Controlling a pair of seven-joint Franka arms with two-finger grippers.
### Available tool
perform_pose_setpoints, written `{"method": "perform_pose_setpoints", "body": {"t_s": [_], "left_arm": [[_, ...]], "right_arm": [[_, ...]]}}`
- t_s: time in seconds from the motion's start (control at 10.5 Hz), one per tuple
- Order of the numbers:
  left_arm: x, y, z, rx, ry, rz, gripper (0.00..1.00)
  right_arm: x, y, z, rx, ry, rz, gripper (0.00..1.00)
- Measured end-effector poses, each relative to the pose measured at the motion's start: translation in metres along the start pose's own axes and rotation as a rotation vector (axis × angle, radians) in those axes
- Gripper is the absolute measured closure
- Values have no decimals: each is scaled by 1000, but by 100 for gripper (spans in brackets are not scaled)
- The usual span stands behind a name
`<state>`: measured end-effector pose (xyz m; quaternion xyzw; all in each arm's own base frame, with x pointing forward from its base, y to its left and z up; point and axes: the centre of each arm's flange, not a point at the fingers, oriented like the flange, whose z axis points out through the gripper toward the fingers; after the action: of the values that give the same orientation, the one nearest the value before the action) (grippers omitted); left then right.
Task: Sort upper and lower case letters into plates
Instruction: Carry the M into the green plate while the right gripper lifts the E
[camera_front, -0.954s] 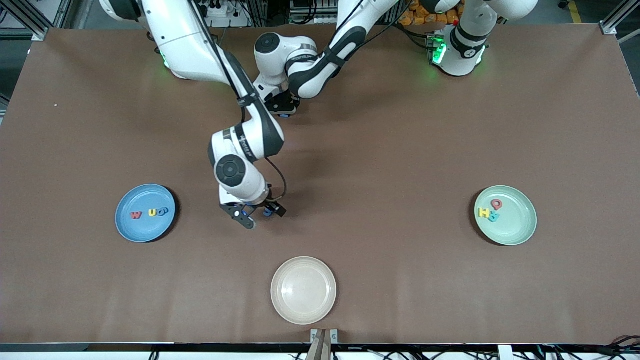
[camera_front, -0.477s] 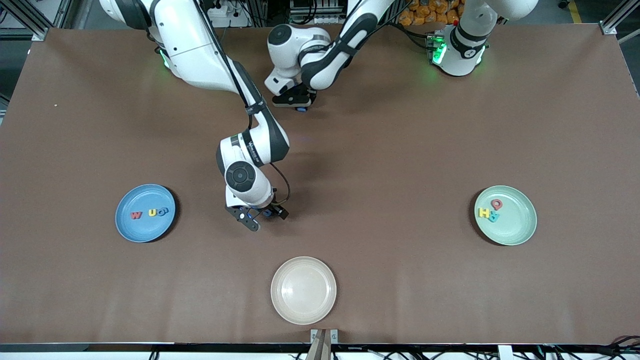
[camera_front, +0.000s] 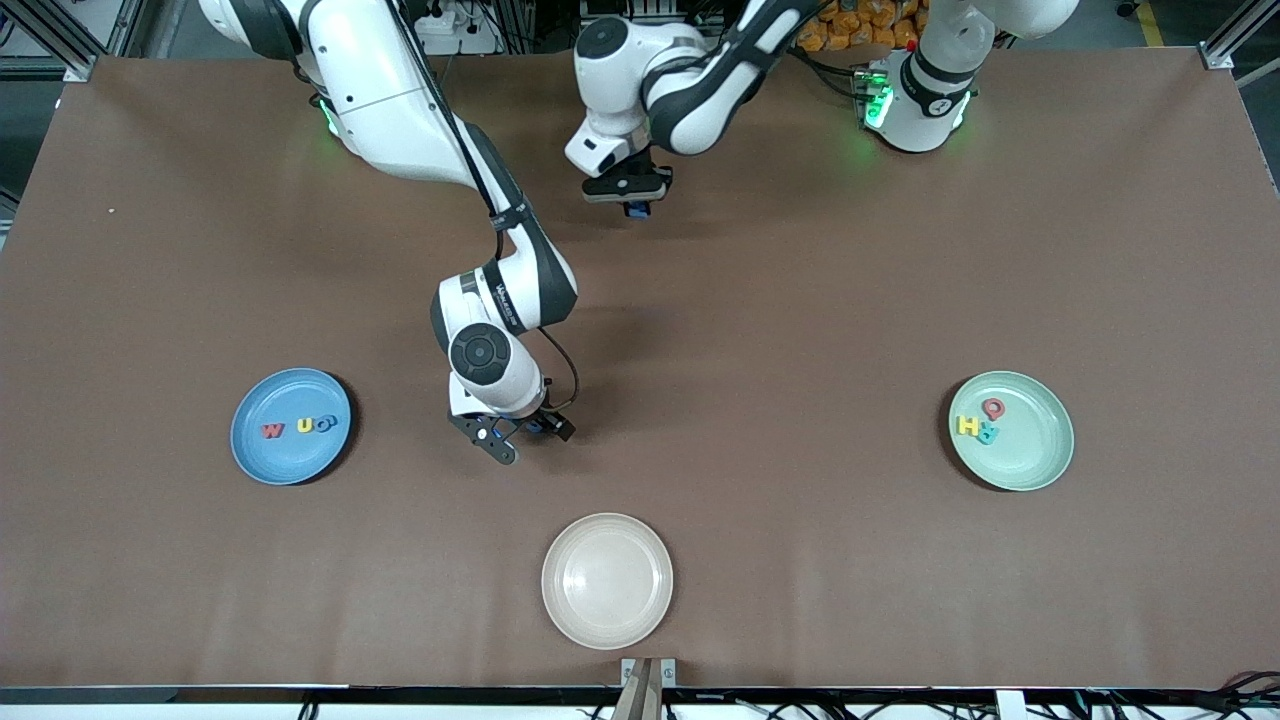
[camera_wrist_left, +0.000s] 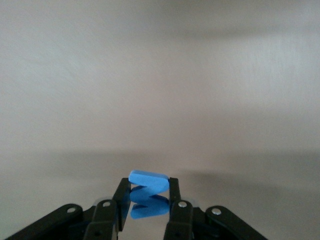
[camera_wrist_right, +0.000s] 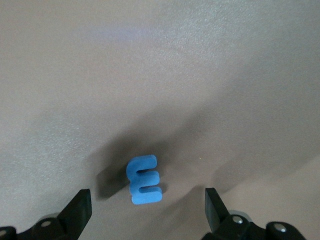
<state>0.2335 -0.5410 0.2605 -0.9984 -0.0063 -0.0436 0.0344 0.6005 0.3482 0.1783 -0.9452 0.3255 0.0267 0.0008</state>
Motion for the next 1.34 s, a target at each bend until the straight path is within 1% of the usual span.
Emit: {"method": "perform_pose_setpoints", "body": {"t_s": [0.19, 0.29, 0.38, 0.48, 0.57, 0.76, 0.95, 1.14, 1.24, 1.34], "left_arm": [[57, -42, -27, -14, 35, -56, 66], [90, -69, -36, -6, 46, -69, 66], [128, -103, -42, 14, 51, -69, 66], [165, -140, -46, 31, 47, -68, 66], [203, -182, -50, 31, 32, -73, 66], [266, -277, -52, 12, -12, -50, 66], [308, -377, -41, 27, -36, 15, 66], [328, -467, -23, 25, -76, 69, 66], [331, -496, -10, 27, -100, 89, 66], [333, -519, 7, 34, -128, 107, 66]], "right_arm": [[0, 0, 1, -1, 8, -7, 0], [1, -1, 1, 3, 21, -14, 0], [3, -4, -1, 26, 42, -20, 0], [4, -6, -3, 48, 58, -21, 0], [5, -7, -3, 57, 65, -21, 0], [5, -8, -1, 58, 67, -22, 0], [5, -7, 1, 54, 67, -24, 0], [5, -7, 3, 51, 67, -24, 0], [4, -7, 3, 50, 67, -24, 8], [5, -7, 3, 49, 67, -22, 26]]}}
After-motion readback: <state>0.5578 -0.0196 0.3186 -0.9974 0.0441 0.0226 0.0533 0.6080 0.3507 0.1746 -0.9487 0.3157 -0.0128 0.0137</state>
